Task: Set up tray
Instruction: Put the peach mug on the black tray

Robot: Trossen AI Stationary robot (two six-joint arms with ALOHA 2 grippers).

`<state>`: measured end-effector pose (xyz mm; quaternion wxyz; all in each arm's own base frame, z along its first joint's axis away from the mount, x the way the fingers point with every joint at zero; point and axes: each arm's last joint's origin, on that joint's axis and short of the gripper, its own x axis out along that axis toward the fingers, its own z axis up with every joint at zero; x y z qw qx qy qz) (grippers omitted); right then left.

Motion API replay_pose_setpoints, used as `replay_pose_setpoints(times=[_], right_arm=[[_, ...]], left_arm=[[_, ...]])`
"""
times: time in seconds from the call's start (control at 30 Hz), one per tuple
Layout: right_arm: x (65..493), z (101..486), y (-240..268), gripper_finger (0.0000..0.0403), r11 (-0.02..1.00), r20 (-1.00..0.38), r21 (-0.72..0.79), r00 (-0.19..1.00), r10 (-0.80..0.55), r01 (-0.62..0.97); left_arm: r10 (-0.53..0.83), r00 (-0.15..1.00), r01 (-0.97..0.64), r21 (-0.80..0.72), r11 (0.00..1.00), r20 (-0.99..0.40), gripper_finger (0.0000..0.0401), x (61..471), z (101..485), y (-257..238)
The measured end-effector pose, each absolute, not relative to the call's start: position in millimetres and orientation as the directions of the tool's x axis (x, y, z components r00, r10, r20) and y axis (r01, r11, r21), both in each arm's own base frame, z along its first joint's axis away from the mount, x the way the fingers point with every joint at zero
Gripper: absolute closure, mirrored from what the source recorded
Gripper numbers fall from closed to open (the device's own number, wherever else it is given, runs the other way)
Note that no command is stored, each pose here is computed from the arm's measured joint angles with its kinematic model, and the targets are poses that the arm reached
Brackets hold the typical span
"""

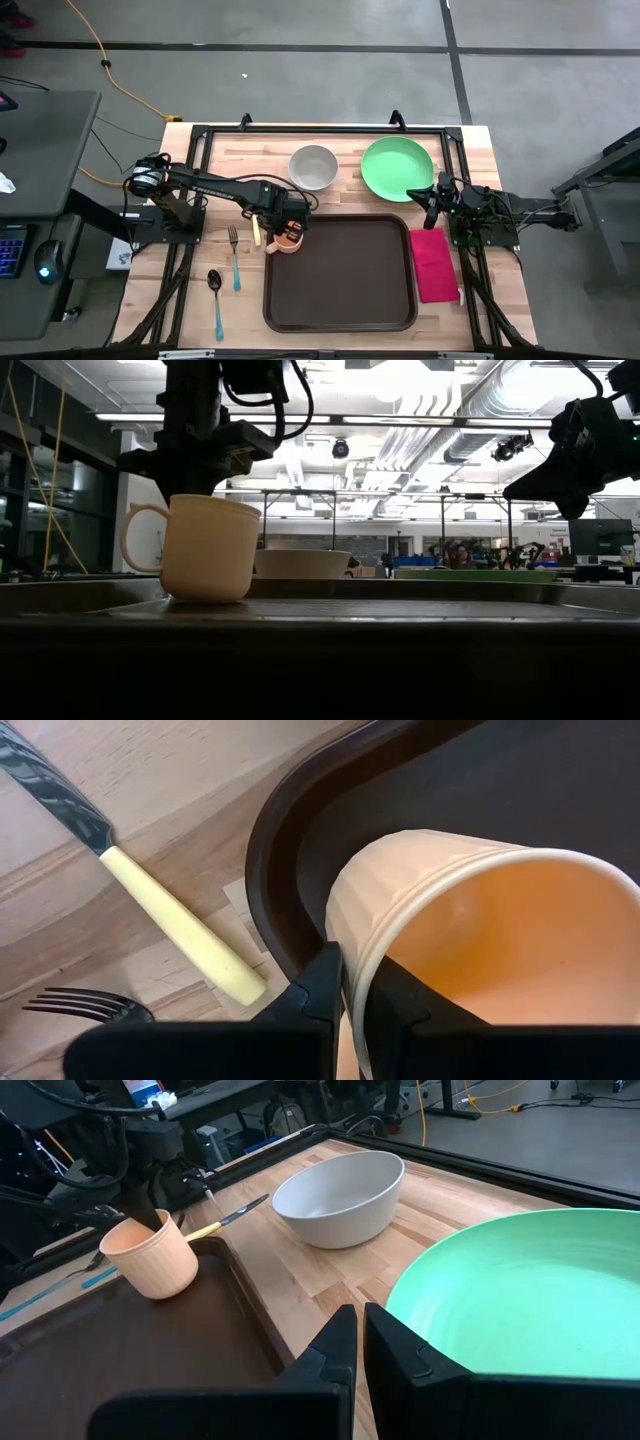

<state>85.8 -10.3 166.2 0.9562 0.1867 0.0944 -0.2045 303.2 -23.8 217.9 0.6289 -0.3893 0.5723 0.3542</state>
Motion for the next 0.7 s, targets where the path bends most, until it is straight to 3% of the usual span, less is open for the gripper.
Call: replay_pose_setpoints(times=[0.7], right_arm=[[85.8, 166.2, -10.3, 0.0402, 0.85, -0.257, 0.31, 0.899, -0.355, 0.425]], left_arm=[[-0.018, 0.092, -0.89, -0.091, 0.447, -0.996, 0.0336, 303.1, 217.9, -24.4]])
